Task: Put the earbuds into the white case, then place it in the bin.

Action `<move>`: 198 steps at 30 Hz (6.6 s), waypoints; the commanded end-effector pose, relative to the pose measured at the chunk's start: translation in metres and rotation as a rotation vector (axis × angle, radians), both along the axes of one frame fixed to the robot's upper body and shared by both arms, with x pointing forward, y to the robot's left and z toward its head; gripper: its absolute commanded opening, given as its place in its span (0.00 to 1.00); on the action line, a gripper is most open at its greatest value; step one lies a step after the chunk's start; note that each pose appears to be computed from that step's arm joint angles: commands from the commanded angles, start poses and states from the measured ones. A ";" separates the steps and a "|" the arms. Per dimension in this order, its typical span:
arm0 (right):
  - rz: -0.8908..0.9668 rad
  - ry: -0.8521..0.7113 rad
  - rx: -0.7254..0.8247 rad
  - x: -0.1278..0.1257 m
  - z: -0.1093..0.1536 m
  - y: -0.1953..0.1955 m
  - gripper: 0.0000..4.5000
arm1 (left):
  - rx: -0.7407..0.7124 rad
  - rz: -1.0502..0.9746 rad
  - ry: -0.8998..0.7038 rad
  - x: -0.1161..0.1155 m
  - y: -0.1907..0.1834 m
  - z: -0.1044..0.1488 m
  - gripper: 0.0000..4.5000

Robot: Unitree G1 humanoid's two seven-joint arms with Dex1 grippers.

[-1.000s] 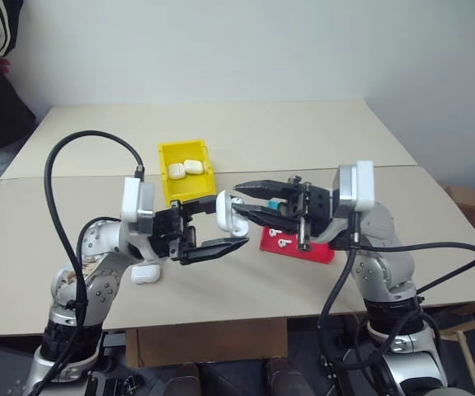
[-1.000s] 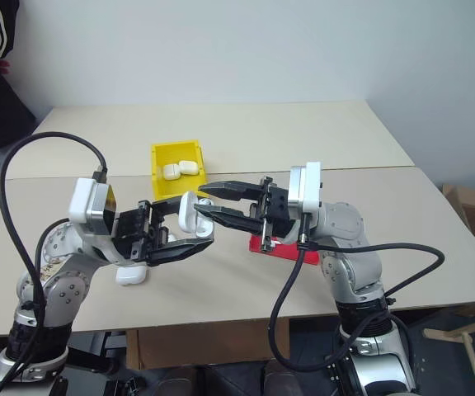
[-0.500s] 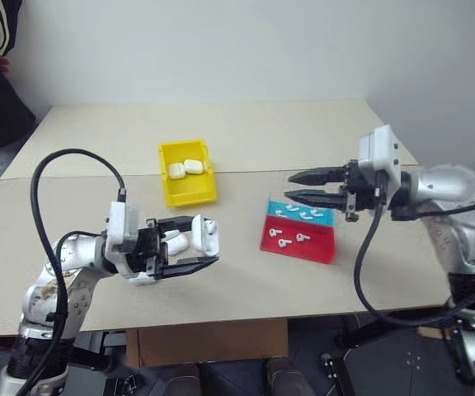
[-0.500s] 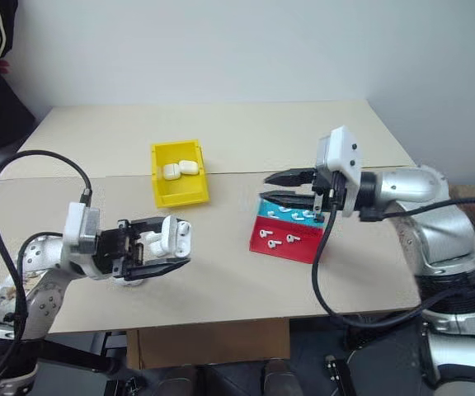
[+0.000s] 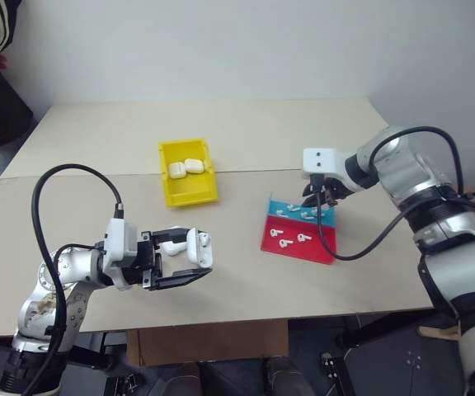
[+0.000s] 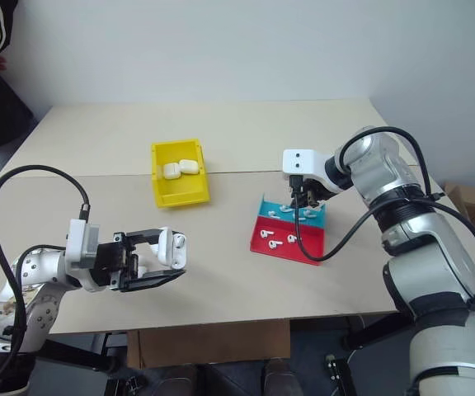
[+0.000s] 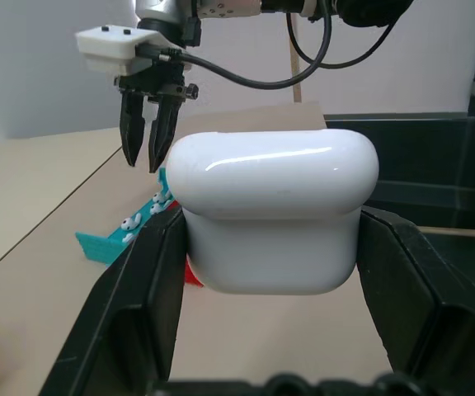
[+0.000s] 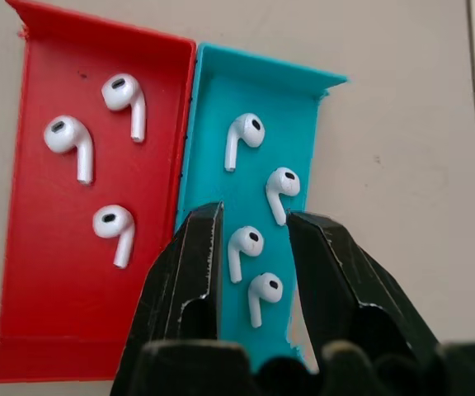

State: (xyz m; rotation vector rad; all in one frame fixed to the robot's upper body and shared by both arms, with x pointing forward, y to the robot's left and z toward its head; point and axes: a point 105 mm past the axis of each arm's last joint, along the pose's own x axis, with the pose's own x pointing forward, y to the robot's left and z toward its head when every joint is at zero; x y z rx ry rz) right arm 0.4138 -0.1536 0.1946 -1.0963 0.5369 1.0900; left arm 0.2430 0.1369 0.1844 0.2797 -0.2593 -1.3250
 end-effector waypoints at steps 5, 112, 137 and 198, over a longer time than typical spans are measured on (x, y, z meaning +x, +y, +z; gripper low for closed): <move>0.013 -0.064 -0.131 0.012 -0.006 -0.017 0.36 | -0.003 -0.008 -0.049 -0.010 -0.007 0.008 0.62; -0.102 -0.138 -0.010 0.026 -0.012 -0.018 0.26 | 0.012 0.067 -0.048 -0.003 -0.005 0.013 0.62; 0.383 -0.349 1.267 -0.130 0.161 0.024 0.26 | -0.174 -0.141 -0.068 0.017 -0.036 0.069 0.62; 0.490 -0.009 1.380 -0.178 0.069 0.101 0.26 | -0.211 -0.222 -0.066 0.012 -0.055 0.071 0.62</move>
